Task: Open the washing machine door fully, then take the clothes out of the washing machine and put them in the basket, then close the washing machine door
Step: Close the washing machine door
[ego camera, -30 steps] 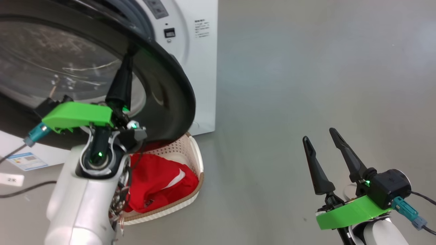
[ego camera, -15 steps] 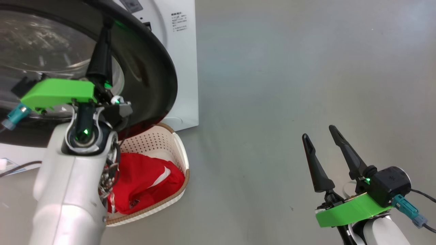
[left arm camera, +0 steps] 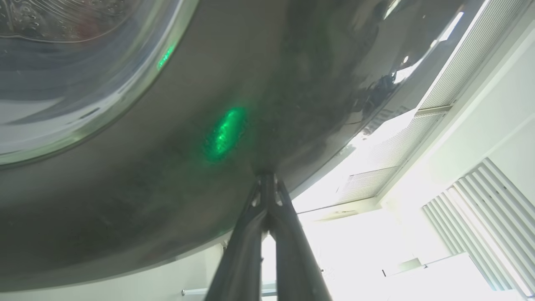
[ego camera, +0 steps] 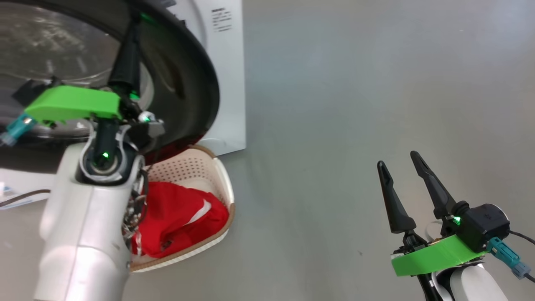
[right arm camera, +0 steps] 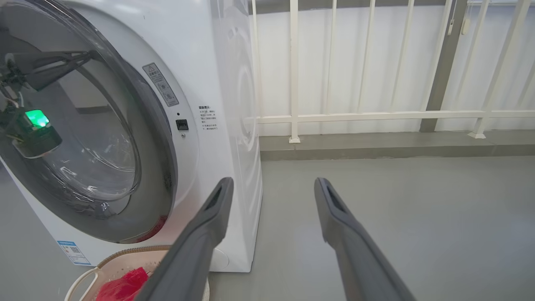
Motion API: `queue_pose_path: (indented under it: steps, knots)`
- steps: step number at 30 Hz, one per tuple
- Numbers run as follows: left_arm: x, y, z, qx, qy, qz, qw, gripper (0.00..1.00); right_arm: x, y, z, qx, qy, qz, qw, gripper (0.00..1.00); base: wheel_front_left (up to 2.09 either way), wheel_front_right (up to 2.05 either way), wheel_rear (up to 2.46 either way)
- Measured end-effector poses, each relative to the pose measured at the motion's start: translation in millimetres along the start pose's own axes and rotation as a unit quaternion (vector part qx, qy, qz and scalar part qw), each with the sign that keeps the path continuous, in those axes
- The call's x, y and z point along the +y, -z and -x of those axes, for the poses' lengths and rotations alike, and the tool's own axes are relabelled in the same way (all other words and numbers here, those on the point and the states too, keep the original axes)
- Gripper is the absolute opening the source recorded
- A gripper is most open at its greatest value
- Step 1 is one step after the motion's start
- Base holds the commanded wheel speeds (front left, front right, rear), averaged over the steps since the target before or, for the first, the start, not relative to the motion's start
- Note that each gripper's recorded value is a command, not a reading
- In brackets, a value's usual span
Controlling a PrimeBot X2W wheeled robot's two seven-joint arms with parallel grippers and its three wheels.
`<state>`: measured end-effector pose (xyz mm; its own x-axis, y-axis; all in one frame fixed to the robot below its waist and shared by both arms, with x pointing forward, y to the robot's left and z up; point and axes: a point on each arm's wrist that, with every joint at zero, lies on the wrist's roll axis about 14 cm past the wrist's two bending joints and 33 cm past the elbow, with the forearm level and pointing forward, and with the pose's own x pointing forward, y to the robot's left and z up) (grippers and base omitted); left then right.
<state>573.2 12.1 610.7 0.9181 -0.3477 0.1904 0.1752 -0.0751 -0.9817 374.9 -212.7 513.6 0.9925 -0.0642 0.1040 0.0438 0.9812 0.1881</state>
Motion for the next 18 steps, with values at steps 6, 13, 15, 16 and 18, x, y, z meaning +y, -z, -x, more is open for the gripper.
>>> queue_pose_path:
  steps: [6,13,15,16,18]
  knots:
    - [10.1,-11.6,27.0,-0.002,-0.015,-0.034,0.999,1.00,21.8,5.6,-12.5,0.003,-0.033,-0.010,0.999,1.00,0.00,0.00,0.00]
    - [6.2,-39.0,65.7,-0.030,-0.014,-0.115,0.993,1.00,48.5,8.5,-24.6,0.002,-0.072,-0.022,0.997,1.00,0.00,0.00,0.00]
    - [4.3,-49.6,79.4,-0.041,-0.013,-0.151,0.988,1.00,55.6,8.5,-28.0,0.000,-0.081,-0.024,0.996,1.00,0.00,0.00,0.00]
    - [3.7,-54.5,86.5,-0.047,-0.014,-0.168,0.985,1.00,58.1,8.3,-29.6,-0.001,-0.085,-0.025,0.996,1.00,0.00,0.00,0.00]
    - [2.8,-64.9,101.2,-0.065,-0.015,-0.193,0.979,1.00,62.6,7.3,-32.8,-0.003,-0.091,-0.027,0.996,1.00,0.00,0.00,0.00]
